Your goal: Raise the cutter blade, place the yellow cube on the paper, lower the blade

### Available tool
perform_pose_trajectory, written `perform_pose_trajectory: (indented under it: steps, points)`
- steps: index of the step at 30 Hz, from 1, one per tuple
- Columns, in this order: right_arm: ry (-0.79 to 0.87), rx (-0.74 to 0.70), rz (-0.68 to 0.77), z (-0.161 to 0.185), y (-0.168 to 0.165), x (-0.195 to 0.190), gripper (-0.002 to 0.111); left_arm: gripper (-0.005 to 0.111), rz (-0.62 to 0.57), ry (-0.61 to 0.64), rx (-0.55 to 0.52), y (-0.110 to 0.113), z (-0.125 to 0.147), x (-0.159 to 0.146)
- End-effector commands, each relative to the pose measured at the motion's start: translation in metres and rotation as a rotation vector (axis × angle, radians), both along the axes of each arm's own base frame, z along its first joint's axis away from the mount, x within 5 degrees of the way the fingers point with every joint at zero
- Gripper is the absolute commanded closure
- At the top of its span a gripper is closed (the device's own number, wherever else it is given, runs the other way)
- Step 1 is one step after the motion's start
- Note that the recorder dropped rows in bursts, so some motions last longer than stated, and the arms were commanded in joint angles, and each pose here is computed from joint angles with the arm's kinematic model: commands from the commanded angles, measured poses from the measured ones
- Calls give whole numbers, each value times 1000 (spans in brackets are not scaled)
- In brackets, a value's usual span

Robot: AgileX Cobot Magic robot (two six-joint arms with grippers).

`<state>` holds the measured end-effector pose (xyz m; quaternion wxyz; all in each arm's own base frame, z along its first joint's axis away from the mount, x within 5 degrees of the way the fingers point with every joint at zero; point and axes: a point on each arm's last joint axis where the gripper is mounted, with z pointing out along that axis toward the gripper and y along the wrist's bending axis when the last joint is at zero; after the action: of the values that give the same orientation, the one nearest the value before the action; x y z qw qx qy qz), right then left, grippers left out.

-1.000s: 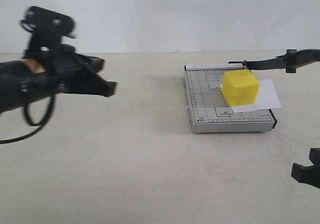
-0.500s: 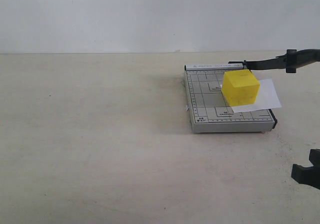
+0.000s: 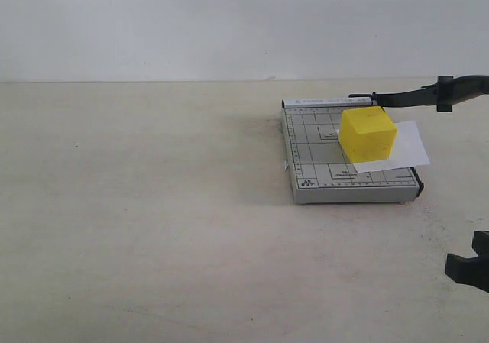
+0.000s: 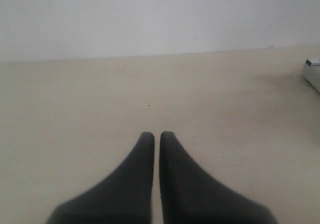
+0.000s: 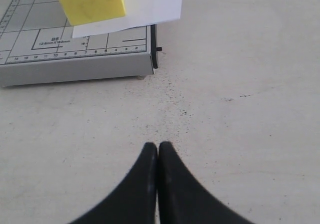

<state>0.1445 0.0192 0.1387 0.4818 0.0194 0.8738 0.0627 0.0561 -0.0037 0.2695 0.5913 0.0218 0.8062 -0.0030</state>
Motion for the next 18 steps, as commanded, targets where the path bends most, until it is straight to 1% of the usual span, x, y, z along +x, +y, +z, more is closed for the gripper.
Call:
perform_pose_trajectory:
  steps: [1,2,3,5,10,11,12,15,18]
  points:
    - [2,-10,13,-1,0,-1,108,102,67,-61,44,7,-20,8]
    - [2,-10,13,-1,0,-1,108,102,71,-42,61,8,-29,9]
    - [2,-9,13,-1,0,-1,108,102,74,-17,50,8,-39,10]
    - [3,-6,11,-1,0,-1,108,102,89,36,-6,8,-58,10]
    - [3,-6,11,-1,0,-1,108,102,79,-22,-12,7,-85,13]
    - [3,-6,11,-1,0,-1,108,102,77,-40,-13,7,-83,14]
    - [3,-6,11,-1,0,-1,108,102,79,-20,-12,7,-85,13]
    - [3,-3,9,-1,0,-1,108,102,76,-35,-4,7,-83,13]
    - [2,48,-23,0,1,-1,108,102,77,-40,-15,7,-83,14]
